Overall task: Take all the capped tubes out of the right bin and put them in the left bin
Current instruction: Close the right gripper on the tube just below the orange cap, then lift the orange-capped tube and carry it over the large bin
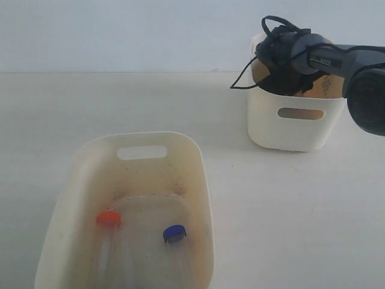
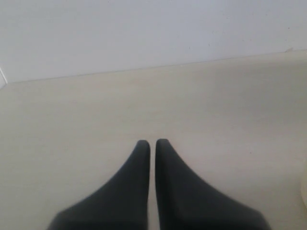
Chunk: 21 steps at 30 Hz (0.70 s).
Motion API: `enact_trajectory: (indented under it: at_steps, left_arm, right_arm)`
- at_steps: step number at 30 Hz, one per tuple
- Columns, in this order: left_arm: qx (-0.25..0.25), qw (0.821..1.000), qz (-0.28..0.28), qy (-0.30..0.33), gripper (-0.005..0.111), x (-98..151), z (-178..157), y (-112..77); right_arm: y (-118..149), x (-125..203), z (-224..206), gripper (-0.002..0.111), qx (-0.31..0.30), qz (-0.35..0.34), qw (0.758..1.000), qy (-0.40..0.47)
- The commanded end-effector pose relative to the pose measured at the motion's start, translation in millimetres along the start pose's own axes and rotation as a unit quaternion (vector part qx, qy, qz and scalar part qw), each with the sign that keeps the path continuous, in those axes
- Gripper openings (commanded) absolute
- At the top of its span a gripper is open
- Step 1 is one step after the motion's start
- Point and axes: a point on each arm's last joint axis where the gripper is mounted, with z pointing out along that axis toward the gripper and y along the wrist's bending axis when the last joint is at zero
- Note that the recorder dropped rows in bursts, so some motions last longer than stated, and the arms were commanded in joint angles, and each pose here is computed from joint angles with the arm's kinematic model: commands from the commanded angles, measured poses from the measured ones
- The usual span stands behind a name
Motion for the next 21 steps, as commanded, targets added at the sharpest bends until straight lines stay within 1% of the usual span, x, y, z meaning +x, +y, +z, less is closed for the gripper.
enact_trajectory:
  at_steps: [1, 4, 5, 10, 13, 16, 21]
  left_arm:
    - [0.0, 1.0, -0.009, -0.01, 0.004, -3, -1, 0.0]
    - [0.0, 1.0, -0.009, -0.01, 0.004, -3, -1, 0.0]
    - [0.0, 1.0, -0.009, -0.01, 0.004, -3, -1, 0.0]
    - [0.0, 1.0, -0.009, -0.01, 0.004, -3, -1, 0.0]
    - [0.0, 1.0, -0.009, -0.01, 0.004, -3, -1, 0.0]
    - [0.0, 1.0, -0.009, -0.01, 0.004, -3, -1, 0.0]
    - [0.0, 1.0, -0.009, -0.01, 0.004, -3, -1, 0.0]
  right_arm:
    - [7, 23, 16, 0.024, -0.009, -0.01, 0.997, 0.074]
    - [6, 24, 16, 0.001, -0.006, -0.027, 0.996, 0.08]
    - [5, 24, 15, 0.0, -0.005, -0.03, 0.996, 0.081]
    - [3, 26, 13, 0.0, 0.004, -0.035, 0.995, 0.093]
    - [-1, 19, 4, 0.0, 0.002, -0.03, 0.996, 0.083]
    - [-7, 6, -13, 0.0, -0.014, -0.015, 0.998, 0.061]
    - [-23, -18, -56, 0.0, -0.051, 0.023, 0.998, 0.028]
